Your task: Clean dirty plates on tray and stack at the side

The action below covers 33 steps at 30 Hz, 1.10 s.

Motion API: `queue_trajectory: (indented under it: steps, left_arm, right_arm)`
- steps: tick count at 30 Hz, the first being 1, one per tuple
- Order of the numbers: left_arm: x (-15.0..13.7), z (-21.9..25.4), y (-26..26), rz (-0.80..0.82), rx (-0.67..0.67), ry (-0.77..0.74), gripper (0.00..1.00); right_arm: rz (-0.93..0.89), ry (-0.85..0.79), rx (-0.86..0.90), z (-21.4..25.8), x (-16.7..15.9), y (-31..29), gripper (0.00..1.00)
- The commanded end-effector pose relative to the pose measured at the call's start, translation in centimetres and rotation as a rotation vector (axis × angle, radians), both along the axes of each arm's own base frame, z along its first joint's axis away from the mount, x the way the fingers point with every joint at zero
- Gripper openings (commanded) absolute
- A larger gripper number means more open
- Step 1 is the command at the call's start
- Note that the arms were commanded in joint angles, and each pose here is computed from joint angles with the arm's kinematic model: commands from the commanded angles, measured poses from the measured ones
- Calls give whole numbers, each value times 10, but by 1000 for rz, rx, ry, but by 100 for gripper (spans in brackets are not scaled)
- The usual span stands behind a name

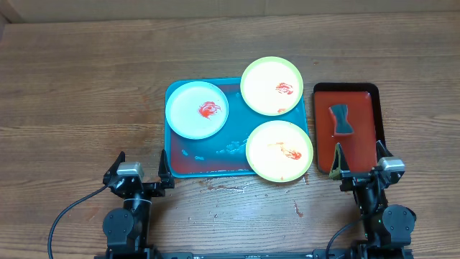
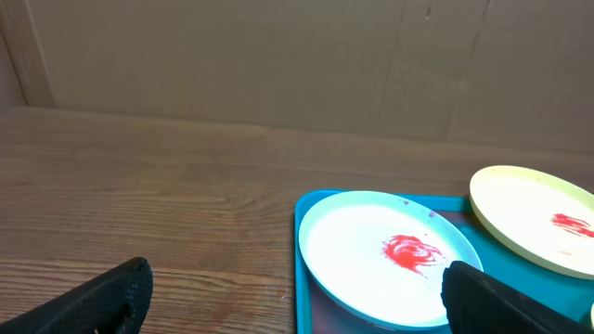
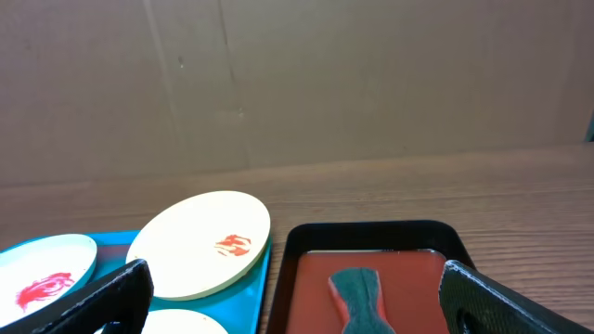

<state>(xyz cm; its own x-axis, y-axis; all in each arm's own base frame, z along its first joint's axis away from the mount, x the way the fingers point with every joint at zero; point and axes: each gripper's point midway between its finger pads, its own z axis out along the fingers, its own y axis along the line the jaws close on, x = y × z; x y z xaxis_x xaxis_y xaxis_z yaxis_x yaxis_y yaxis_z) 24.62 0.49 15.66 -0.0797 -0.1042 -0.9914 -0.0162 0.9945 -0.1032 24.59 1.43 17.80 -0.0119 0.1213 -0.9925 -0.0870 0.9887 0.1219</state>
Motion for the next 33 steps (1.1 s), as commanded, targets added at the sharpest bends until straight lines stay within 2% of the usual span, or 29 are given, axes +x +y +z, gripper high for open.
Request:
queue_trajectory:
  steps: [1,18,24,27,33]
  left_arm:
    - [0,3,2,9,9,-19,100]
    - [-1,14,-3,-21,-3,-45,100]
    - [-8,64,3,18,7,-118,100]
    - [-8,93,7,41,60,-124,100]
    - [13,127,5,13,76,35,100]
  right_arm:
    - [10,-2,9,-2,0,2,100]
    - [12,-68,31,17,-1,2,100]
    - [35,-151,27,64,-11,6,100]
    - [35,-159,27,85,-16,6,100]
    - [32,-73,29,124,-16,6,100]
